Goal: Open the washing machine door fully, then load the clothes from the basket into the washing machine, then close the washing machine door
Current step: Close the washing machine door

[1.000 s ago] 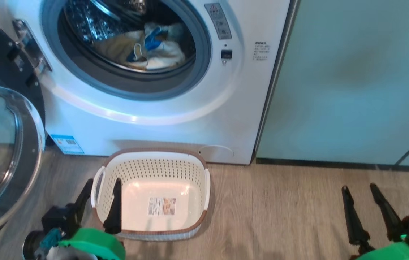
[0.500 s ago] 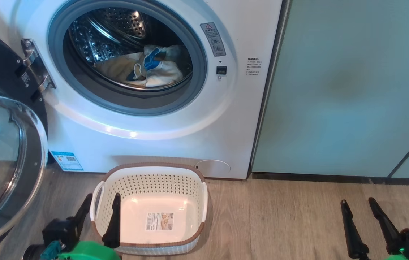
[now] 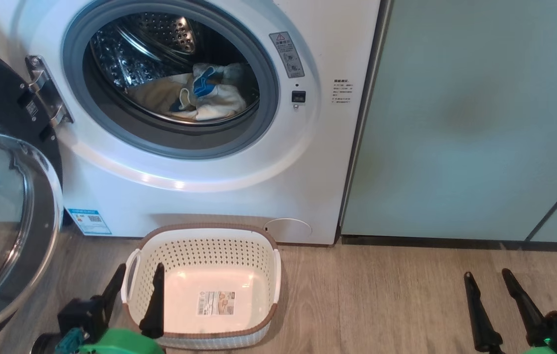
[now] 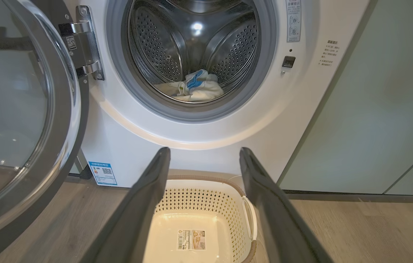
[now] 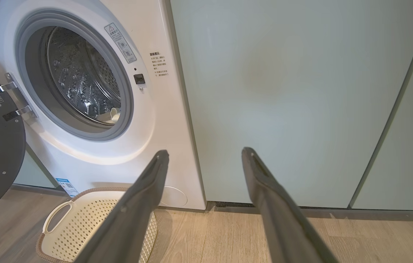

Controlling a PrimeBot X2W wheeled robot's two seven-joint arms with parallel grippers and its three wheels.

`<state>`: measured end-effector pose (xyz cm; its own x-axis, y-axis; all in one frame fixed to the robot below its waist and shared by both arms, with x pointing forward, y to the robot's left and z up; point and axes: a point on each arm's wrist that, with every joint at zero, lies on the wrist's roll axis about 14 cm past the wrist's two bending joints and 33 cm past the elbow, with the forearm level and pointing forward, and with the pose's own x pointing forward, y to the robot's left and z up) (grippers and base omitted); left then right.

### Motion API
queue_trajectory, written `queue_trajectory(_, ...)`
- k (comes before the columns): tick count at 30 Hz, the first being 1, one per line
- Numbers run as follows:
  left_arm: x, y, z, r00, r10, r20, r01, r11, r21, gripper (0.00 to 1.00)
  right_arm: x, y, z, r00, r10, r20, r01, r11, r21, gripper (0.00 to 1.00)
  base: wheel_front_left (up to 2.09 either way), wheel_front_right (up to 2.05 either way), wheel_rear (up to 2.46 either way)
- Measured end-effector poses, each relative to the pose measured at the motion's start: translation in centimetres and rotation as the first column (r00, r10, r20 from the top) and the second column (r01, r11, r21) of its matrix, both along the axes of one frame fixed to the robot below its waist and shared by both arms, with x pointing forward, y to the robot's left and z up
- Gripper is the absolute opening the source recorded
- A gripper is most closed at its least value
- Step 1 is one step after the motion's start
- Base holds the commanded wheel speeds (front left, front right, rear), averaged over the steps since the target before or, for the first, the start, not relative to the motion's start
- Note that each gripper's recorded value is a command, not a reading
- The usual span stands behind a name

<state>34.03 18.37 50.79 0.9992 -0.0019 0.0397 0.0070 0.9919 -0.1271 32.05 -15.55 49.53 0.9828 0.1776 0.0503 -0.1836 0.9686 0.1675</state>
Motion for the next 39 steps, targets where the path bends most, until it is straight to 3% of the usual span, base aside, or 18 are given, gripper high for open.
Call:
queue_trajectory(14, -0.16, 0.04, 0.06, 1.0, 0.002, 0.003, -0.002, 1.0, -0.008, 1.0, 0.07, 0.17, 0.27, 1.0, 0.006, 0.009, -0.006, 1.0, 0.0, 1.0, -0.26, 0.26, 0.0)
queue_trajectory(30, -0.31, 0.21, -0.25, 1.0, 0.005, -0.004, -0.005, 1.0, 0.0, 1.0, 0.28, 0.32, 0.27, 1.0, 0.011, 0.008, -0.011, 1.0, 0.001, 1.0, -1.71, 1.71, 0.0)
queue_trajectory(39, -0.4, 0.43, -0.26, 1.0, 0.007, -0.002, -0.007, 1.0, -0.002, 1.0, 0.35, 0.37, 0.23, 1.0, 0.011, 0.007, -0.011, 1.0, 0.002, 1.0, -0.74, 0.74, 0.0)
